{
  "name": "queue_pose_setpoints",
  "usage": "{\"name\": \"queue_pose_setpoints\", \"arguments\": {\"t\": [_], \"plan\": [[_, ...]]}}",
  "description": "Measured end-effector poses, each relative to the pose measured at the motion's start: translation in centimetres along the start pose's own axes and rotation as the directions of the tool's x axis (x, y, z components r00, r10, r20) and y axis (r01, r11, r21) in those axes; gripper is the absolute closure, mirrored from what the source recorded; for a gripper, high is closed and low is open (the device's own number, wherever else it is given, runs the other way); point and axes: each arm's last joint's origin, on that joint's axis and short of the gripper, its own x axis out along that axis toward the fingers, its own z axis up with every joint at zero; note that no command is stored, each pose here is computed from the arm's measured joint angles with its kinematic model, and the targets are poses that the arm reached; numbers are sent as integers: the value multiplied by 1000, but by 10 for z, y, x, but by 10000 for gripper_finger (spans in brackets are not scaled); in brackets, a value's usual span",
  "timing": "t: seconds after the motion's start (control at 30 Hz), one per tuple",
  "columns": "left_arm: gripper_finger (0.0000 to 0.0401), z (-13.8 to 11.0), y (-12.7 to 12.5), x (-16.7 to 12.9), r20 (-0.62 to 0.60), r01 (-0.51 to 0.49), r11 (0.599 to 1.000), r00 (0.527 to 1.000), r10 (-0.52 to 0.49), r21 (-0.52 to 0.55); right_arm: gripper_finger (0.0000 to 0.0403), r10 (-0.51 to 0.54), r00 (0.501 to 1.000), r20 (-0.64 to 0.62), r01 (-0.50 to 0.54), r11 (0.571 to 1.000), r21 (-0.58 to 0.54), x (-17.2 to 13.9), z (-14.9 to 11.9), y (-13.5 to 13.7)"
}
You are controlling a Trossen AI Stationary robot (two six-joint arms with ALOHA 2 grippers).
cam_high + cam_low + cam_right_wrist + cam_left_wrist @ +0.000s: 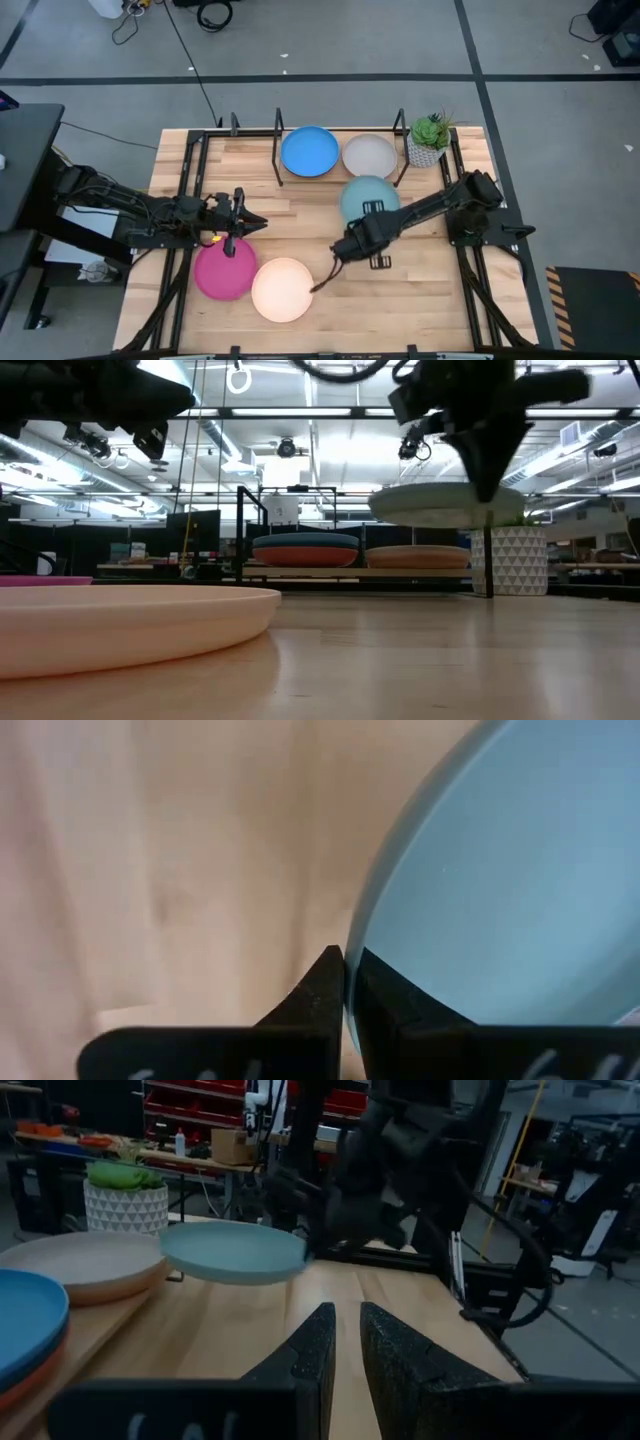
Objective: Place and stack plates onto a shelf
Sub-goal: Stack the light blue plate on the top of the stacked plates on the shelf
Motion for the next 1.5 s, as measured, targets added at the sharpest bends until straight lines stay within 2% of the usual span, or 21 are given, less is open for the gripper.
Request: {"name": "queue_pose_setpoints", "arguments": {"t": [0.13,0.33,0.63,0.83,1.03,1.23,1.5], "plan": [[344,0,0,0,0,0,1000,1000,0,-12,383,-41,999,-8,40,999,-11,7,6,-26],[344,0,0,0,-1,0,996,1000,0,-91,383,-74,996,-42,74,997,3,19,11,-67],[344,-3,1,0,-34,-9,996,999,6,-85,383,-33,997,-74,37,998,58,41,11,-132],[344,-5,1,0,-48,-13,997,999,9,-82,382,41,997,-63,-34,993,116,61,7,-165],[344,-5,1,0,-52,-13,998,999,9,-69,382,56,996,-63,-48,991,128,76,2,-181],[344,-5,1,0,-52,-11,1000,999,10,-20,380,124,992,-25,-120,984,135,84,2,-185],[344,-5,1,0,-51,-11,999,999,9,-34,353,141,990,-9,-139,980,141,85,3,-185]]}}
